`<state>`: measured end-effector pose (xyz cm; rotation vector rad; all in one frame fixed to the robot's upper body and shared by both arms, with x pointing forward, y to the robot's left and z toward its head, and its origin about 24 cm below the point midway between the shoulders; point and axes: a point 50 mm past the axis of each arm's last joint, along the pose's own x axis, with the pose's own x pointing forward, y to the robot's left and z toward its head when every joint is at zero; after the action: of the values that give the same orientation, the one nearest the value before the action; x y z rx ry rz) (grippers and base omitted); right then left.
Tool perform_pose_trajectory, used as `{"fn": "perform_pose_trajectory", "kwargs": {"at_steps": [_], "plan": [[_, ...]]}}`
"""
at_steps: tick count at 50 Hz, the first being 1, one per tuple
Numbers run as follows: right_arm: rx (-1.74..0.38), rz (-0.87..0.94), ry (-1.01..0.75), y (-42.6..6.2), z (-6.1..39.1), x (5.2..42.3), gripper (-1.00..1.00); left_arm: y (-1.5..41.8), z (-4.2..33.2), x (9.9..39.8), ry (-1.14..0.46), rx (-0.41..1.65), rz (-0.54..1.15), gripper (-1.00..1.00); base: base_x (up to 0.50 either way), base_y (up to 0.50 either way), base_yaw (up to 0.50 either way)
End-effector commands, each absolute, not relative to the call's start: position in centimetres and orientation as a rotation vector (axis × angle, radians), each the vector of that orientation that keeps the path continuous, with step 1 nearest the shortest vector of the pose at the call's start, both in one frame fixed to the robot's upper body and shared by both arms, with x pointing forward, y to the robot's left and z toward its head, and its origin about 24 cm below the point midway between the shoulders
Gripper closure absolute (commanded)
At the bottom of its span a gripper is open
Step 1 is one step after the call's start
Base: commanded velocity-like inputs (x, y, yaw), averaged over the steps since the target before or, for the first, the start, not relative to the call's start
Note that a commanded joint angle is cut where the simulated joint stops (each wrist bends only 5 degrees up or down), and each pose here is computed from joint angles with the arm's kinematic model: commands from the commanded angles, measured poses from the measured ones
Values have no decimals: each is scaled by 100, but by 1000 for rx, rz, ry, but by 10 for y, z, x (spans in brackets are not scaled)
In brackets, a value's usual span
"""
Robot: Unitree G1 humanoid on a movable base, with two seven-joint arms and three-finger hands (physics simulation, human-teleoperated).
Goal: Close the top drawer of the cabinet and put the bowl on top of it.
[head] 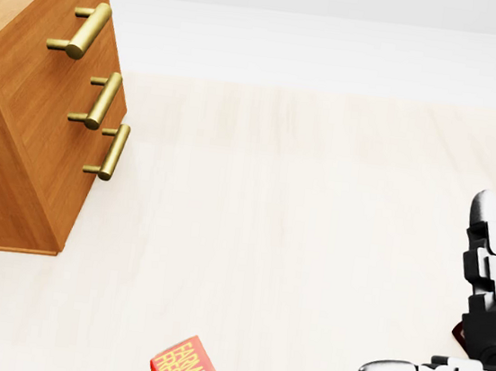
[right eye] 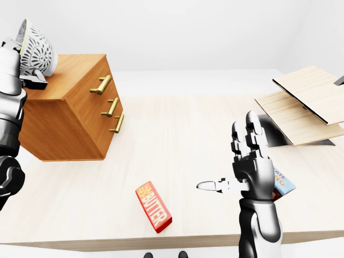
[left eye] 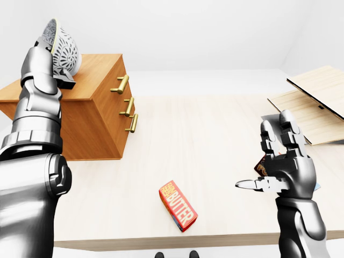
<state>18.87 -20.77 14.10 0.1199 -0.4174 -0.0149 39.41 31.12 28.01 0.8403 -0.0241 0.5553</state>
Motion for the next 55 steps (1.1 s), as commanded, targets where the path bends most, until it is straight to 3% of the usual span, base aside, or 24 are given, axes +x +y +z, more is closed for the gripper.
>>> {"fn": "perform_pose_trajectory", "kwargs": {"at_steps": [1, 4, 5, 6, 55], "plan": [[120, -16, -421, -208, 142, 188, -100, 317, 267, 393, 16, 853, 580, 100, 0, 0, 0], [119, -16, -420, -208, 142, 188, -100, 315, 266, 394, 19, 849, 569, 100, 0, 0, 0], [120, -16, -419, -208, 141, 189, -100, 316, 266, 393, 10, 849, 585, -68, 0, 0, 0], [120, -16, -419, -208, 141, 189, -100, 315, 266, 394, 15, 850, 574, -100, 0, 0, 0], [120, -7, -403, -205, 138, 189, -100, 310, 288, 394, -35, 913, 583, -100, 0, 0, 0]]}}
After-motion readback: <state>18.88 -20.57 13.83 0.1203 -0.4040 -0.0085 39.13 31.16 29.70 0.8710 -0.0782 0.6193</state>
